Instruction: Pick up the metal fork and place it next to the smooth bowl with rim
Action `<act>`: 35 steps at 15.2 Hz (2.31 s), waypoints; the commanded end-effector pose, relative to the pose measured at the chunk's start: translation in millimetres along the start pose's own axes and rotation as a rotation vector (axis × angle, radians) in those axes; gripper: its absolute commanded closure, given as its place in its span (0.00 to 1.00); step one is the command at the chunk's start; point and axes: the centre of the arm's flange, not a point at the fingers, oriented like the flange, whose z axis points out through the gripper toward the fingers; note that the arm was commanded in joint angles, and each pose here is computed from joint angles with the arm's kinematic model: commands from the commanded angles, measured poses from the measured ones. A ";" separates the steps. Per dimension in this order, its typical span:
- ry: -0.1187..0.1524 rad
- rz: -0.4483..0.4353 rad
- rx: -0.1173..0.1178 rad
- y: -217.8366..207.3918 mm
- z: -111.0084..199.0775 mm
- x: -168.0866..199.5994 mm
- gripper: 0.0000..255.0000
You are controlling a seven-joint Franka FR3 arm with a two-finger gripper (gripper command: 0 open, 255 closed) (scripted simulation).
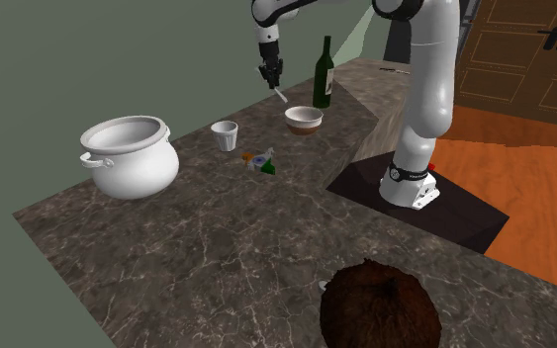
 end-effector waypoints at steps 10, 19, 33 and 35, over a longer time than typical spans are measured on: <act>0.001 -0.002 0.000 65.6 14.7 66.5 1.00; 0.001 -0.002 0.000 64.3 61.6 73.4 1.00; 0.001 -0.002 0.000 62.5 130.4 83.6 1.00; 0.001 -0.002 0.000 62.4 130.4 83.7 1.00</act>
